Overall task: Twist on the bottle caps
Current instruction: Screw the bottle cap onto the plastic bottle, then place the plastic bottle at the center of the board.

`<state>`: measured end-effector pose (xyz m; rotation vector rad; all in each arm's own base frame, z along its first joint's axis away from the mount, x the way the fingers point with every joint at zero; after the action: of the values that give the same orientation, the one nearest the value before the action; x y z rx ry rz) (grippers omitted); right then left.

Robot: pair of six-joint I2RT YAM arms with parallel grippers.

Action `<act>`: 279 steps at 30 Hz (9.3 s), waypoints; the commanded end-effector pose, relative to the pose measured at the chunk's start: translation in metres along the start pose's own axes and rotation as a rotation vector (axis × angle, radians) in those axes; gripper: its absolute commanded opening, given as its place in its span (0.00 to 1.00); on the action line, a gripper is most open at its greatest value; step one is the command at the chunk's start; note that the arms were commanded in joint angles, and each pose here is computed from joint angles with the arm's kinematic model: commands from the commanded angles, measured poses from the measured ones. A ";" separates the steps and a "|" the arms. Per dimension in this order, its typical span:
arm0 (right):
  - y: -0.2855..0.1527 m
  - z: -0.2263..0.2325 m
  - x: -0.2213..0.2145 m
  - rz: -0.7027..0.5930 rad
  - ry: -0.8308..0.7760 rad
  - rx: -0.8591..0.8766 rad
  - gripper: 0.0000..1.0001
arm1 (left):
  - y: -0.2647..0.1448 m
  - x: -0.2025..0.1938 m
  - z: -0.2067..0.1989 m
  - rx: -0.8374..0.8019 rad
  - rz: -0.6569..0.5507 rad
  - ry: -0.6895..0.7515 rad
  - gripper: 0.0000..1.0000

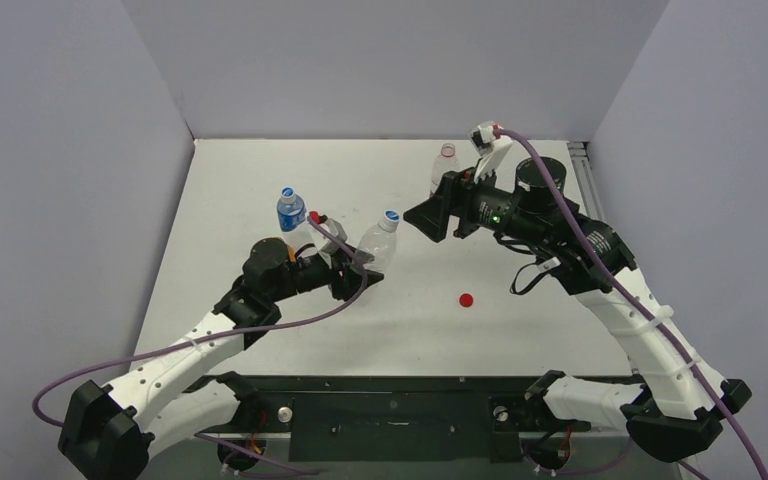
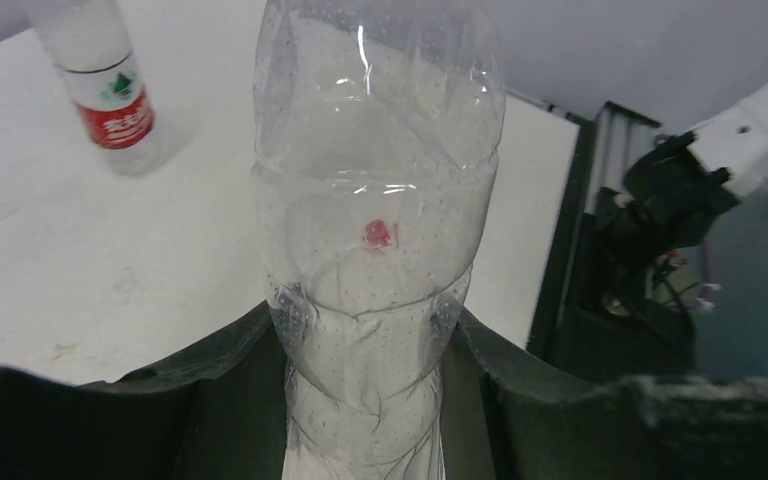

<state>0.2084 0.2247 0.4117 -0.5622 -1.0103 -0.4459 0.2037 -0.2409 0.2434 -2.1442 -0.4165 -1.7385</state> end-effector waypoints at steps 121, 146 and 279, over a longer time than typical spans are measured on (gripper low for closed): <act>0.016 0.035 -0.004 -0.130 0.039 0.121 0.23 | 0.027 0.053 -0.045 -0.325 -0.118 -0.262 0.00; 0.055 -0.015 -0.042 -0.013 0.337 -0.366 0.00 | 0.026 0.084 0.004 0.742 -0.172 0.295 0.00; 0.282 0.008 -0.111 0.179 -0.216 -0.509 0.04 | -0.217 0.183 -0.004 0.828 -0.537 -0.037 0.97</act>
<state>0.3162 0.4502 0.2448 -1.1881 -1.0213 -0.4714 0.1435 -0.0507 0.4326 -1.5359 -1.4788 -1.3686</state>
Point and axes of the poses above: each gripper's point midway between its finger pads, its own y axis out along the fingers, its own z axis along the line the jaws close on, x = y × z, the point moved 4 cm from there along -y, back along the fingers, and after that the axes turned 1 degree about -y, right-handed, at the moved point
